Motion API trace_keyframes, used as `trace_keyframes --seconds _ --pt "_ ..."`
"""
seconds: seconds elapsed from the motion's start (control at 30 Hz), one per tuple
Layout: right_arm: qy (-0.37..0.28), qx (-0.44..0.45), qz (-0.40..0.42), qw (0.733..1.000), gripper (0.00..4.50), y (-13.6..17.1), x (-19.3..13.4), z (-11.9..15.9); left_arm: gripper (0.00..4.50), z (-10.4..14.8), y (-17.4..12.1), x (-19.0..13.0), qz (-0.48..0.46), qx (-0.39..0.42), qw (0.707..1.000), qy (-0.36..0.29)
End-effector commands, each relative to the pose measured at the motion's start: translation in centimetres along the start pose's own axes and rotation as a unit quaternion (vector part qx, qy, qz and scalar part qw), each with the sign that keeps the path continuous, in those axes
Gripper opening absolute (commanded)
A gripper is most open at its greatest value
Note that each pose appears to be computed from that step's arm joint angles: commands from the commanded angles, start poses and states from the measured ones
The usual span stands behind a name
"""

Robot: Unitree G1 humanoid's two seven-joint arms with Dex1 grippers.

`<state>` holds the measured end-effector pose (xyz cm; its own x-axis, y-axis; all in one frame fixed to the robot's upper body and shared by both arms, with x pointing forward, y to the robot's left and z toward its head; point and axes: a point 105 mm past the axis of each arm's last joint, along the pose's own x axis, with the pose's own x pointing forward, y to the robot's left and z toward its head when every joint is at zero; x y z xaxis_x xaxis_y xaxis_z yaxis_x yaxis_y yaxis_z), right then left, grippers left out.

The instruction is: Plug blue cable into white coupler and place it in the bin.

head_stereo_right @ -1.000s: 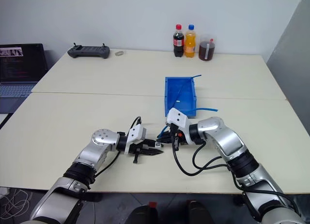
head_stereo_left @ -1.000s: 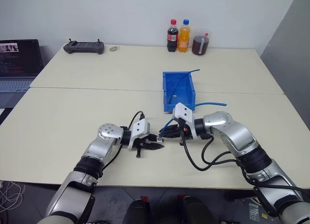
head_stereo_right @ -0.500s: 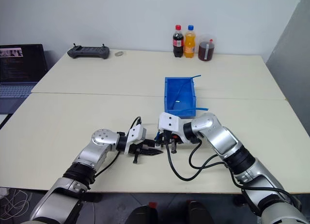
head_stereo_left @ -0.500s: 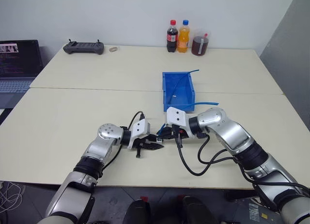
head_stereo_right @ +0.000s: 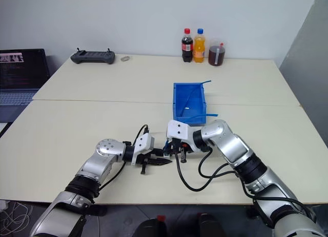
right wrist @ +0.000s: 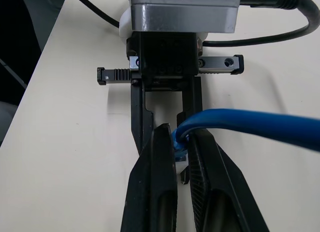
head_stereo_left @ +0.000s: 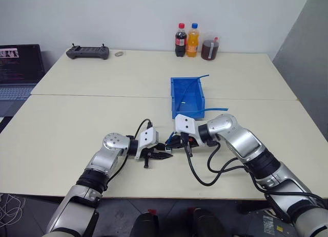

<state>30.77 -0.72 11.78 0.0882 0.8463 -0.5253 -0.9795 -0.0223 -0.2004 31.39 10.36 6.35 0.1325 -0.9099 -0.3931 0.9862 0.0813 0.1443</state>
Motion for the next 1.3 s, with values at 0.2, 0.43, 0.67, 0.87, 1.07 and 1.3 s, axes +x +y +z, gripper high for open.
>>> trace_keyframes --seconds 0.2,0.43,0.67,0.87,1.07,1.3 --pt "-0.082 0.163 -0.067 0.981 0.09 -2.6 -2.3 0.7 2.4 2.7 0.6 -1.4 0.047 -0.011 0.998 -0.047" --pt "-0.131 0.26 -0.102 0.951 0.09 -5.5 -6.6 2.9 3.76 5.9 0.2 -3.7 0.152 -0.025 0.983 -0.102" --pt "-0.15 0.325 -0.185 0.915 0.09 -12.6 -10.6 4.3 4.46 10.3 -0.8 -4.1 0.29 -0.041 0.94 -0.175" --pt "-0.136 0.33 -0.26 0.897 0.09 -15.8 -11.5 3.1 4.46 10.7 -0.4 -4.3 0.361 -0.056 0.912 -0.187" --pt "-0.136 0.338 -0.277 0.889 1.05 -16.3 -11.1 2.9 4.5 11.2 -0.3 -4.2 0.382 -0.059 0.901 -0.197" --pt "-0.134 0.336 -0.31 0.879 2.66 -16.9 -11.9 2.4 4.5 11.3 -0.1 -4.3 0.376 -0.06 0.903 -0.2"
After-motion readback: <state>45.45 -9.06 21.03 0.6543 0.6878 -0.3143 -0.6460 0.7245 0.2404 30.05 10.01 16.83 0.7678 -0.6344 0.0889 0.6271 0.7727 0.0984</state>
